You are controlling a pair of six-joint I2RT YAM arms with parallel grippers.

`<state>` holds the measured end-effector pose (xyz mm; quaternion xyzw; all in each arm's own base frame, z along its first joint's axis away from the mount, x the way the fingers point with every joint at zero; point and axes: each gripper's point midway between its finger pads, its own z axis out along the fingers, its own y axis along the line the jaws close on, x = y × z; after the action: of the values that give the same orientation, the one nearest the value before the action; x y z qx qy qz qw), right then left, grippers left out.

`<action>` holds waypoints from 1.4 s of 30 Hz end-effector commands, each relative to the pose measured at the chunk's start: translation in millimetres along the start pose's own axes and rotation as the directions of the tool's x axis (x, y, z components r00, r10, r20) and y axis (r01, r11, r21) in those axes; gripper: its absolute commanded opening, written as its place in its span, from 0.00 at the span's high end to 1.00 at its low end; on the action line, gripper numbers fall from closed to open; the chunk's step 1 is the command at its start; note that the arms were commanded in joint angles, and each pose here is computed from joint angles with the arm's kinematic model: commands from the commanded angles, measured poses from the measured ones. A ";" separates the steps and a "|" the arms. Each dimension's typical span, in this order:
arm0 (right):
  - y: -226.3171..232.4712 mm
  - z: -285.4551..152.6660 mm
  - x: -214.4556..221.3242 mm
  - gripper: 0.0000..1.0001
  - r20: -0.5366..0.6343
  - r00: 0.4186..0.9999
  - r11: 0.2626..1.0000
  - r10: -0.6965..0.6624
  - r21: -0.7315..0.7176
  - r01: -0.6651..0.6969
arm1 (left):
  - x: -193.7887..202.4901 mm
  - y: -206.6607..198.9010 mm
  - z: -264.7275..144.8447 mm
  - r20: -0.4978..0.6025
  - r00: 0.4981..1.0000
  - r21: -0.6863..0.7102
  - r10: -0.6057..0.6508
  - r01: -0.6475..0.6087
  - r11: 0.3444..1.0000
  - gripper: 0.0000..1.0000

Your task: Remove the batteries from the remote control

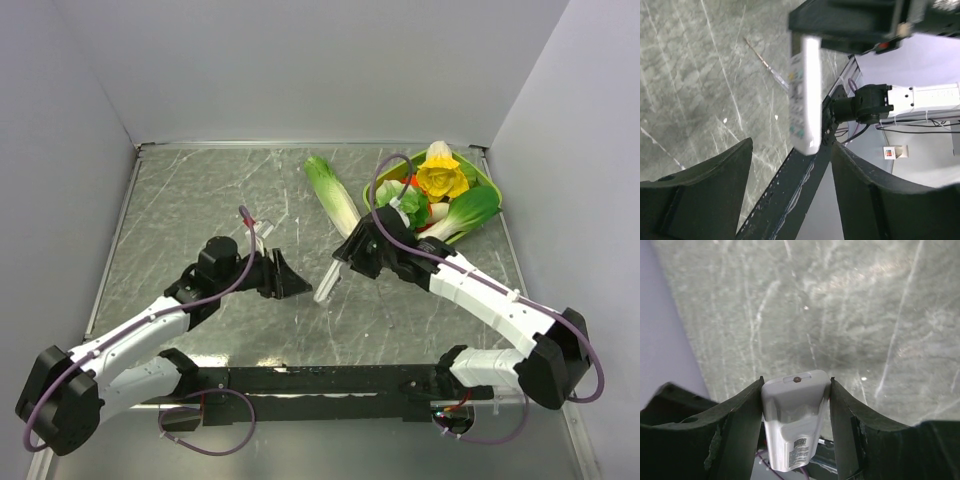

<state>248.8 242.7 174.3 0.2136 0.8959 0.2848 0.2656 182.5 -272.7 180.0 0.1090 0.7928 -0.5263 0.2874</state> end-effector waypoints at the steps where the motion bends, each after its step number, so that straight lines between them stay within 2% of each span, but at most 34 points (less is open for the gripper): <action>1: 1.5 2.3 5.2 1.00 -0.037 0.997 0.998 0.062 0.008 -0.061 | -14.7 -12.7 4.1 0.061 0.997 0.058 0.052 -0.056 0.997 0.34; 7: 0.4 6.3 10.4 1.00 -0.052 0.995 0.996 0.085 -0.008 -0.086 | 2.0 -18.5 8.7 0.016 1.000 0.148 0.021 -0.023 0.989 0.39; 17: 0.5 9.1 9.7 1.00 -0.052 0.993 0.994 0.105 0.001 -0.105 | 18.5 -27.1 16.0 -0.037 0.998 0.168 0.046 -0.039 0.985 0.39; 23: -0.8 11.3 10.4 1.00 -0.053 0.992 0.993 0.119 0.002 -0.119 | 32.4 -23.3 23.4 -0.074 0.996 0.139 0.041 -0.030 0.990 0.46; 32: -1.0 10.2 13.4 1.00 -0.075 0.990 0.993 0.121 -0.005 -0.122 | 30.8 -22.5 22.7 -0.043 0.998 0.130 0.037 -0.031 0.991 0.58; 38: -1.4 9.6 12.7 1.00 -0.070 0.989 0.992 0.127 -0.010 -0.128 | 29.7 -21.1 23.2 -0.036 0.999 0.123 0.035 -0.030 0.992 0.76; 40: -2.1 9.9 12.8 1.00 -0.071 0.989 0.991 0.130 -0.008 -0.131 | 29.9 -21.4 22.7 -0.033 0.999 0.126 0.032 -0.028 0.992 0.87; 41: -1.9 10.2 13.0 1.00 -0.073 0.989 0.991 0.130 -0.009 -0.131 | 28.6 -21.8 22.6 -0.028 0.999 0.126 0.032 -0.028 0.992 0.96; 42: -1.7 10.6 13.2 1.00 -0.074 0.989 0.991 0.130 -0.009 -0.131 | 28.2 -23.0 22.3 -0.026 0.999 0.129 0.033 -0.029 0.991 0.99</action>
<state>241.0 248.3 152.6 0.2502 0.8972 0.2943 0.2140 154.0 -303.8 159.2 0.1413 0.7803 -0.5555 0.2500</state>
